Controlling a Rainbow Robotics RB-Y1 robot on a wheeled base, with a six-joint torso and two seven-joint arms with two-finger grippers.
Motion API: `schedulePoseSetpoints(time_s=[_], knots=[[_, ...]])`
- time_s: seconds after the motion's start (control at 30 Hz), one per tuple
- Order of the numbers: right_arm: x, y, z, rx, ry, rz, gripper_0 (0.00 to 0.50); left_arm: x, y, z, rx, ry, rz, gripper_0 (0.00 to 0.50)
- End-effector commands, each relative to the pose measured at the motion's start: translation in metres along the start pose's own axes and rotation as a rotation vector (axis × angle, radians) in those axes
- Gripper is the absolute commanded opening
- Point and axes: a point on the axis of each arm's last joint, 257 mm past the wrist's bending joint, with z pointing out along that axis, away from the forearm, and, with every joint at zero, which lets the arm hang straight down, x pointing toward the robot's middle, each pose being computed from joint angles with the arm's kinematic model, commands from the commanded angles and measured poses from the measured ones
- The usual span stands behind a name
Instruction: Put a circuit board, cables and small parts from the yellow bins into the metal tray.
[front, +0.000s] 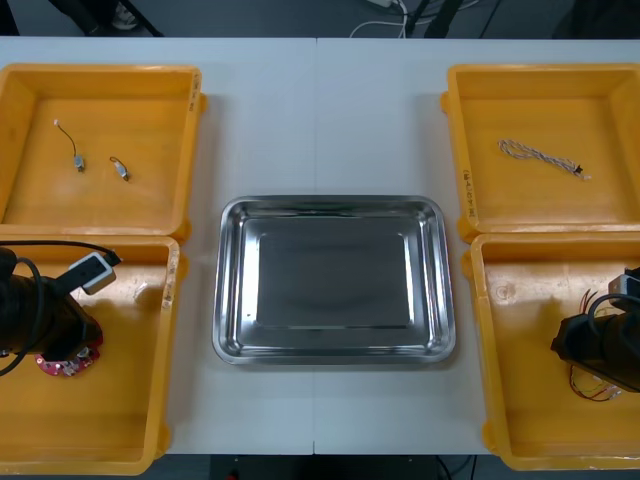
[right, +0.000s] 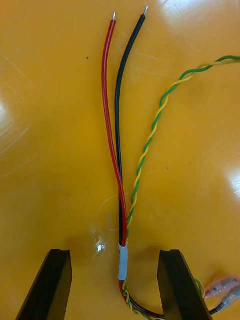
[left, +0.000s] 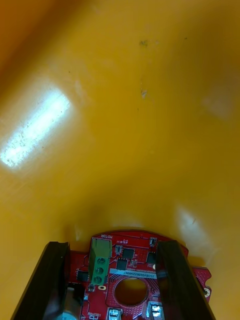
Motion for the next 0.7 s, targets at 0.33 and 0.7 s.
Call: schedulePoseSetpoints(time_s=[0.33, 0.7], knots=[[0.000, 0.009, 0.006, -0.019, -0.002, 0.027, 0.500, 0.019, 0.004, -0.003, -0.005, 0.039, 0.168, 0.000], [0.004, 0.012, 0.008, -0.027, 0.005, 0.033, 0.500, 0.002, 0.016, -0.024, -0.014, 0.027, 0.168, 0.000]])
